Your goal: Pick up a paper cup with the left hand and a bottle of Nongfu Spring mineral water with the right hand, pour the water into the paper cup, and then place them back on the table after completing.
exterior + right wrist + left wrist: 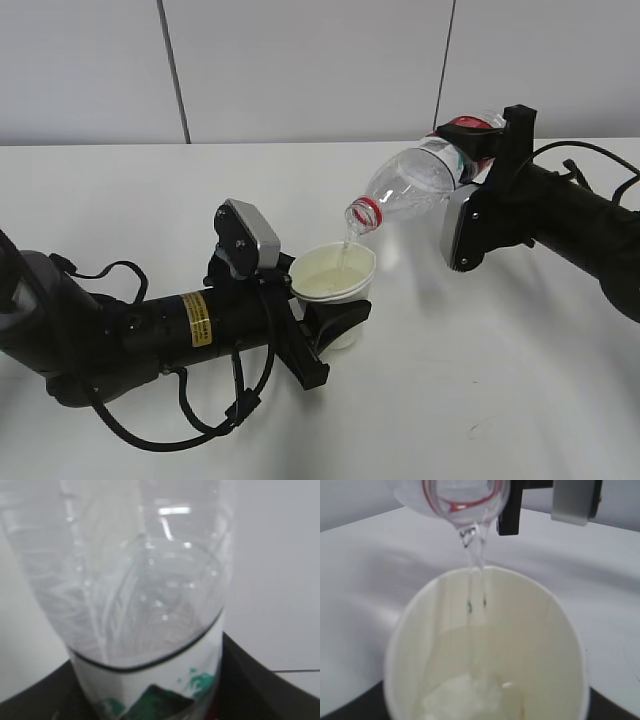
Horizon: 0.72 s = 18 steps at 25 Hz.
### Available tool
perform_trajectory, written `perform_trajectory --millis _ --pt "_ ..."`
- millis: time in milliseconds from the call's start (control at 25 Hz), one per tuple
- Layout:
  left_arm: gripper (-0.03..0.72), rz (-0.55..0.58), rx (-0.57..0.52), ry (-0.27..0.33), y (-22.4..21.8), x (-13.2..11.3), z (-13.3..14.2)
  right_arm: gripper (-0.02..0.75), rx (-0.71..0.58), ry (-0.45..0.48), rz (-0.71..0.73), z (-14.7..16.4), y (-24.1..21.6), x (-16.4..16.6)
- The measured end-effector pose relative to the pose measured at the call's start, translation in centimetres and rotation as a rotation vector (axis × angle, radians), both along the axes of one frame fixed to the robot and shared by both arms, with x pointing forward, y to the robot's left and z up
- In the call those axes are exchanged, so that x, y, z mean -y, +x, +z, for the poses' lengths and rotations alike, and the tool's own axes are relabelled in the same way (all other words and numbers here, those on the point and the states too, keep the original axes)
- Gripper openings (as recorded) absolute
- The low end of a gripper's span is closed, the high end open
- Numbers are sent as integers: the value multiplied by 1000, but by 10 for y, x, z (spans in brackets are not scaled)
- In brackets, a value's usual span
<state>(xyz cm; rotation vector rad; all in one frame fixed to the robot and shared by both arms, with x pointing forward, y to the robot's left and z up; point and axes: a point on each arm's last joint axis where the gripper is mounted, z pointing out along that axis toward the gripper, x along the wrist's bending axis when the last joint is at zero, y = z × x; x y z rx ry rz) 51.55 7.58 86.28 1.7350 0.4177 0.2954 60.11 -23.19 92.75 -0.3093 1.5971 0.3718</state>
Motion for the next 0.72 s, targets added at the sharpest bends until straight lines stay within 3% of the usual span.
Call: perform_trajectory --millis 720 --pt "386 9 -2 -2 1 0 0 422 -49 106 -5 0 0 0"
